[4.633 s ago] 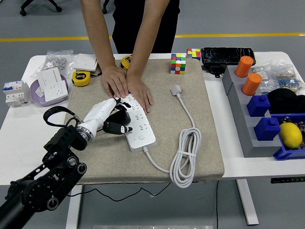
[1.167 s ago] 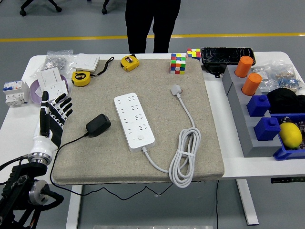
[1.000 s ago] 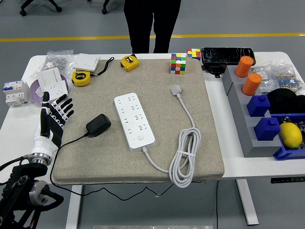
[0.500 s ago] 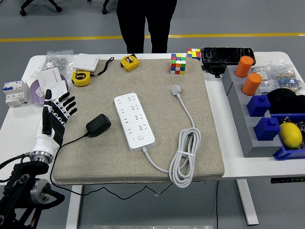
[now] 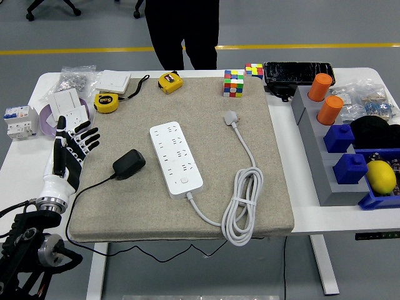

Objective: Pick up the plug,place it near the board,insert it into the board,press the button

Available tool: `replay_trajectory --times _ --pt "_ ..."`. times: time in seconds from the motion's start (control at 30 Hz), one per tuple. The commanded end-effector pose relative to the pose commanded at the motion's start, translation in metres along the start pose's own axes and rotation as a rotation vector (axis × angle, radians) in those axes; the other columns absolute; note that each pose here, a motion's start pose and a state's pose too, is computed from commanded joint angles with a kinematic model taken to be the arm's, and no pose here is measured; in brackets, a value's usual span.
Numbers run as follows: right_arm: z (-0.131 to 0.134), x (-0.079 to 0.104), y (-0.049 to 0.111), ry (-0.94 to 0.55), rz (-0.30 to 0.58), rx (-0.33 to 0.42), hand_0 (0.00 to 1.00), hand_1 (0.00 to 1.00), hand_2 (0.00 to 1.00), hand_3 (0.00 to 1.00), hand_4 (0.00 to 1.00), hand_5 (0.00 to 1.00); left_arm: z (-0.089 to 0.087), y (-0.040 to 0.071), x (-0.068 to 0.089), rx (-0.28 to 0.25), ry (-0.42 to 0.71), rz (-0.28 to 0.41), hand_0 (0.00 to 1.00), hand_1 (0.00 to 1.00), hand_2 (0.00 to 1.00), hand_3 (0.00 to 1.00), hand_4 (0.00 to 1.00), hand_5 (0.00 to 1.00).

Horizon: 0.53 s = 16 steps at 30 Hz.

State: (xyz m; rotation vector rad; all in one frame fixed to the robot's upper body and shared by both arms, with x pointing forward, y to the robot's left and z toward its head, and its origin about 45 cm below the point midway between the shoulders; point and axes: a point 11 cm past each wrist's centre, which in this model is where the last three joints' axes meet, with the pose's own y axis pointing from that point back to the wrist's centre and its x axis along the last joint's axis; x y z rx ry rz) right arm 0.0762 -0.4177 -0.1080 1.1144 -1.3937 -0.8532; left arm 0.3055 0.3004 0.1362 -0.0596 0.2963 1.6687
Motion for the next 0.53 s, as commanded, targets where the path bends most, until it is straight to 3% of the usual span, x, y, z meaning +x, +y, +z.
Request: replay_trajectory --times 0.1,0.13,0.3,0.33,0.53 --pt "0.0013 -0.0013 0.0 0.0 -0.002 -0.001 0.863 0.72 0.712 0.694 0.998 0.662 -0.0012 0.0013 0.001 0.002 -0.001 0.006 0.742 0.698 0.676 0.715 0.998 0.893" --pt "0.0012 -0.0011 0.0 -0.001 -0.001 -0.001 0.863 0.719 0.712 0.695 0.998 0.663 -0.0019 0.0017 0.0009 0.003 -0.002 0.007 0.737 0.688 0.664 0.709 0.98 0.82" --pt "-0.0006 0.0002 0.0 -0.003 0.002 0.003 0.863 0.719 0.712 0.695 0.998 0.663 -0.0014 0.0011 0.001 0.001 -0.002 0.027 0.737 0.688 0.664 0.709 0.98 0.82" --pt "-0.0006 0.0003 0.0 -0.004 0.002 0.003 0.863 0.719 0.712 0.694 0.998 0.663 -0.0007 0.0007 0.001 -0.001 -0.006 0.03 0.707 0.663 0.642 0.7 0.875 0.943" --pt "-0.0022 0.001 0.0 -0.004 0.004 0.004 0.863 0.719 0.712 0.694 0.998 0.663 0.0013 0.0005 0.004 -0.006 -0.03 0.049 0.707 0.663 0.642 0.7 0.875 0.943"
